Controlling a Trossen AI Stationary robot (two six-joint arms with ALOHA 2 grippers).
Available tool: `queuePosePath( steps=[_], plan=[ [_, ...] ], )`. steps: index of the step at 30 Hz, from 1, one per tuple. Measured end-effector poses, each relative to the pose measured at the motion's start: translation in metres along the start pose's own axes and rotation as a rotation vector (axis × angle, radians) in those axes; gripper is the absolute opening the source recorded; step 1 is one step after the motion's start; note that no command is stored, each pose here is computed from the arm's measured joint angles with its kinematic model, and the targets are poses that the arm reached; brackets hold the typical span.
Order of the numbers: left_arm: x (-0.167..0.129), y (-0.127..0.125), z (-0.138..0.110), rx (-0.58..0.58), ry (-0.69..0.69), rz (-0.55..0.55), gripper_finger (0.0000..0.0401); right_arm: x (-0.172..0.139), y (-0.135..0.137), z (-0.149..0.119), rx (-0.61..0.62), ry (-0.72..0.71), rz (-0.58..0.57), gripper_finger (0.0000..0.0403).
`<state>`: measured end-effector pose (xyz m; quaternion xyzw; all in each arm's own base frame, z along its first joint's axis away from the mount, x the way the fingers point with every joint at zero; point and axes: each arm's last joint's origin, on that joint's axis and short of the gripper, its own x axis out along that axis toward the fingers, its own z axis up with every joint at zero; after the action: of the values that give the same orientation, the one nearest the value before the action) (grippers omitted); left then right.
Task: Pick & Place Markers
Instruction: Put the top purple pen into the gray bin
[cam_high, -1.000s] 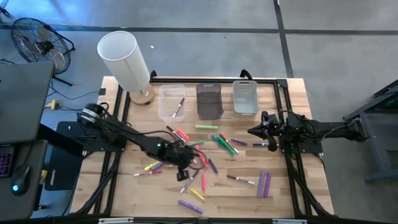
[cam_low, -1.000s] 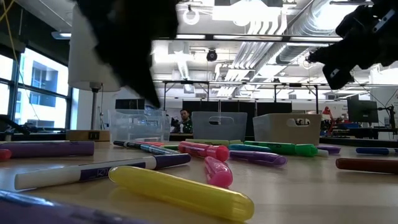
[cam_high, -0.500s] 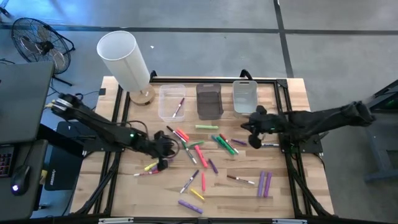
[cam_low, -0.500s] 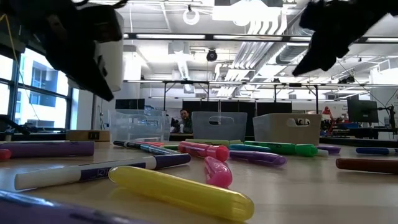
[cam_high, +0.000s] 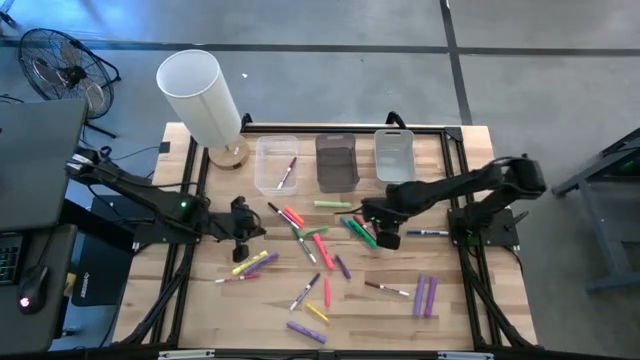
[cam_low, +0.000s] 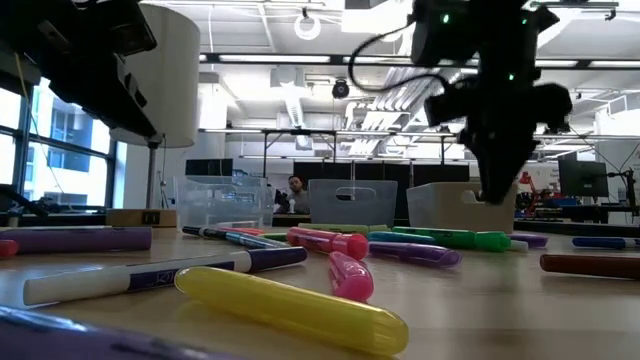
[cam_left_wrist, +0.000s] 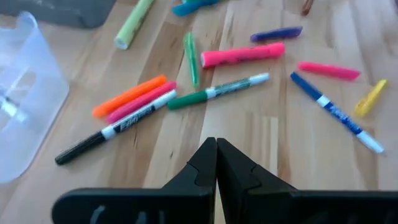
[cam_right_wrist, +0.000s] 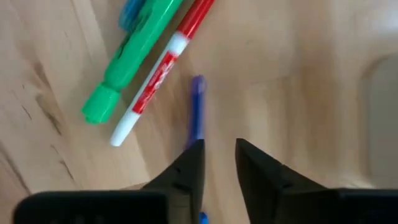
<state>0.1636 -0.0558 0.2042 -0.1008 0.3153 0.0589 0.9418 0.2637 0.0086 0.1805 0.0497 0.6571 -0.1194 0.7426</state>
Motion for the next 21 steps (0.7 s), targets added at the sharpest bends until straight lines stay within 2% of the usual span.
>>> queuePosePath(
  steps=[4, 7, 14, 21],
  plan=[
    [-0.009, 0.005, -0.002, 0.002, -0.024, -0.002, 0.0, 0.019, 0.005, 0.004, -0.005, 0.065, 0.043, 0.011],
    [-0.015, 0.007, -0.002, 0.03, -0.033, -0.007, 0.0, 0.029, 0.007, 0.005, -0.008, 0.097, 0.039, 0.0113],
    [-0.021, 0.008, 0.0, 0.056, -0.058, -0.027, 0.0, 0.047, 0.009, 0.009, 0.0, 0.121, -0.001, 0.009],
    [-0.021, 0.008, 0.0, 0.065, -0.051, -0.049, 0.0, 0.061, 0.01, 0.003, 0.058, 0.129, 0.026, 0.0051]
  ],
)
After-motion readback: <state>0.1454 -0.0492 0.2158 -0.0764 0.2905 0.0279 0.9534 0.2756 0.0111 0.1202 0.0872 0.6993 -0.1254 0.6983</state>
